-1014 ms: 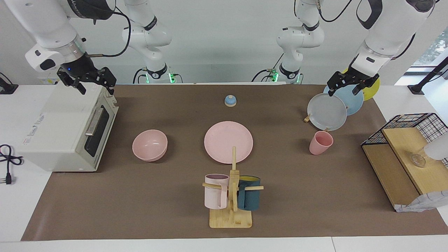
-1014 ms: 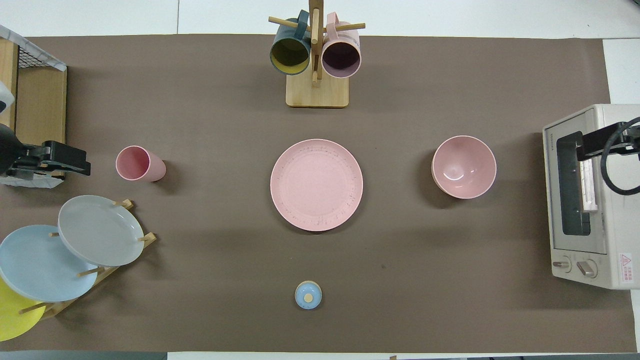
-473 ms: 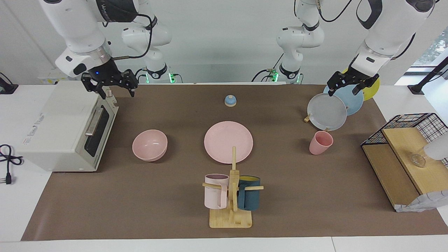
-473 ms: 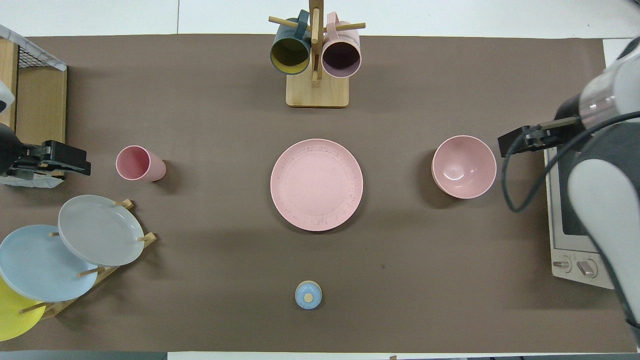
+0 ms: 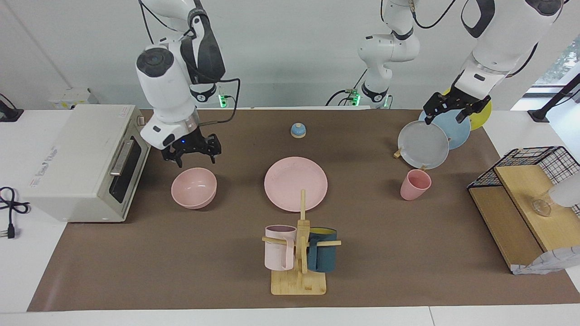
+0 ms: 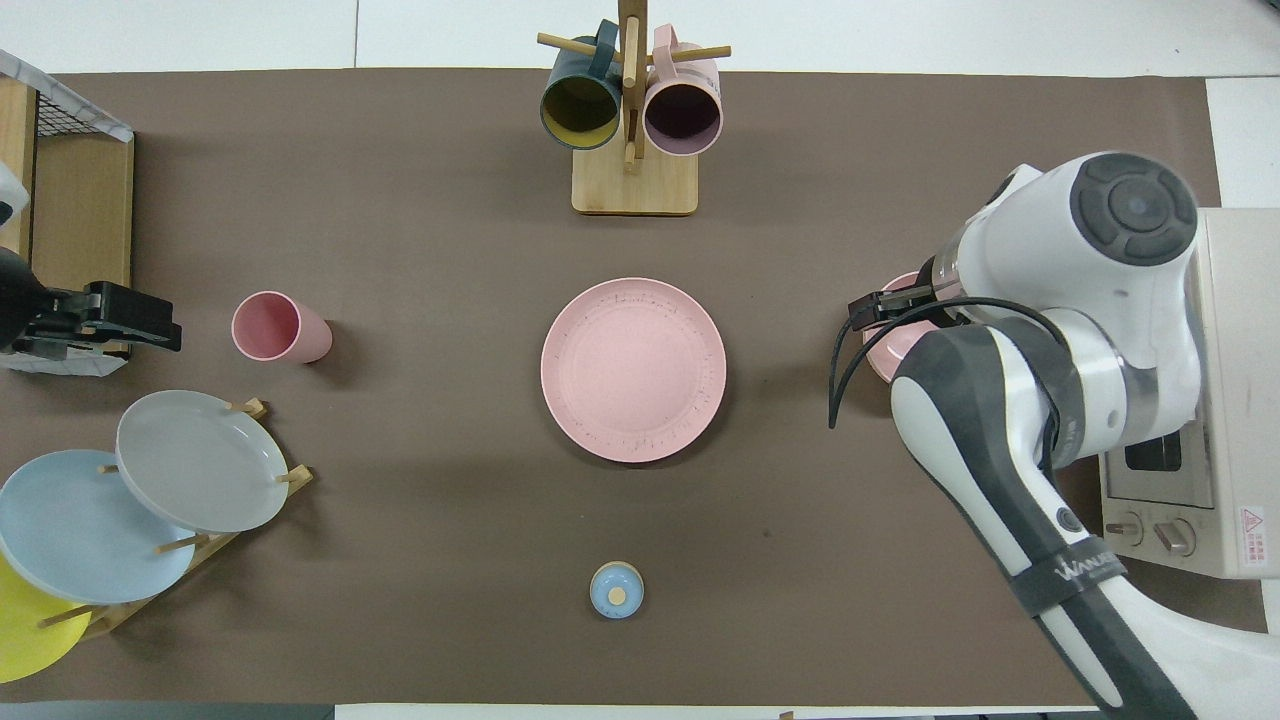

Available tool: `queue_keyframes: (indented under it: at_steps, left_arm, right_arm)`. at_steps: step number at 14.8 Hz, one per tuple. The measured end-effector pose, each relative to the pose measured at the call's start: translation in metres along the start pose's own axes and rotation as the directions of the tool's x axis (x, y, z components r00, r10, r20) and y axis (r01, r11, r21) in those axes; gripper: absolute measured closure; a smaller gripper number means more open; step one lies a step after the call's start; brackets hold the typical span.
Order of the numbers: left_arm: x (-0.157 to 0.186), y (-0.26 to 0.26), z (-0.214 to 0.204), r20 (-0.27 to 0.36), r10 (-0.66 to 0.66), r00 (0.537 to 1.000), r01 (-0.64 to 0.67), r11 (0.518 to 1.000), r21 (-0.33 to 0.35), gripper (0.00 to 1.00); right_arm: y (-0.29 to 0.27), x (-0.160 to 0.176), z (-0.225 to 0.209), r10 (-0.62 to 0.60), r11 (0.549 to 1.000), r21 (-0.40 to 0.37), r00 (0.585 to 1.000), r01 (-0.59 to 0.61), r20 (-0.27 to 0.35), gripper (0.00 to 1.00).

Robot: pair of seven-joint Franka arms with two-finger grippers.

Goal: Organize tableware
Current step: 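Reach the right gripper to the pink bowl and grasp its rim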

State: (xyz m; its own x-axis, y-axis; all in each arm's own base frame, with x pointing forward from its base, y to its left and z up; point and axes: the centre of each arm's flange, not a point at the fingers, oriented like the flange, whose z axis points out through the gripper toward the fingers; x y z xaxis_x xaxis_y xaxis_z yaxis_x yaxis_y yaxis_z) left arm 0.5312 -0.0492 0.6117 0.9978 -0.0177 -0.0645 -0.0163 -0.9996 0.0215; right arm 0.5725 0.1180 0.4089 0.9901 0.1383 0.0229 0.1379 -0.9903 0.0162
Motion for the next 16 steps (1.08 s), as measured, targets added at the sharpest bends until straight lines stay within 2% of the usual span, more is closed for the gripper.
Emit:
queue_keyframes:
  at_steps: [6,8,9,10,12,13,15,16]
  left_arm:
    - [0.0,0.0,0.0,0.001,0.0,1.0,0.0,1.0,0.0,0.0]
    - [0.0,0.0,0.0,0.001,0.0,1.0,0.0,1.0,0.0,0.0]
    - [0.0,0.0,0.0,0.001,0.0,1.0,0.0,1.0,0.0,0.0]
    - [0.0,0.0,0.0,0.001,0.0,1.0,0.0,1.0,0.0,0.0]
    - [0.0,0.0,0.0,0.001,0.0,1.0,0.0,1.0,0.0,0.0]
    - [0.0,0.0,0.0,0.001,0.0,1.0,0.0,1.0,0.0,0.0]
    - [0.0,0.0,0.0,0.001,0.0,1.0,0.0,1.0,0.0,0.0]
    - [0.0,0.0,0.0,0.001,0.0,1.0,0.0,1.0,0.0,0.0]
  right_arm:
    - [-0.019,-0.018,0.045,-0.032,0.999,0.001,0.999,0.032,-0.008,0.0]
    - [-0.018,-0.018,0.055,-0.031,1.0,0.0,0.999,0.031,-0.009,0.04]
    - [-0.018,-0.018,0.06,-0.03,1.0,-0.001,1.0,0.03,-0.007,0.11]
    - [-0.017,-0.017,0.064,-0.029,1.0,-0.002,1.0,0.029,-0.003,0.11]
    - [-0.017,-0.017,0.07,-0.028,1.0,-0.004,1.0,0.028,0.005,0.2]
    - [-0.017,-0.017,0.072,-0.028,1.0,-0.005,1.0,0.028,0.007,0.2]
    - [-0.017,-0.017,0.072,-0.028,1.0,-0.005,1.0,0.029,0.007,0.31]
    - [-0.017,-0.017,0.072,-0.028,1.0,-0.005,1.0,0.028,0.007,0.31]
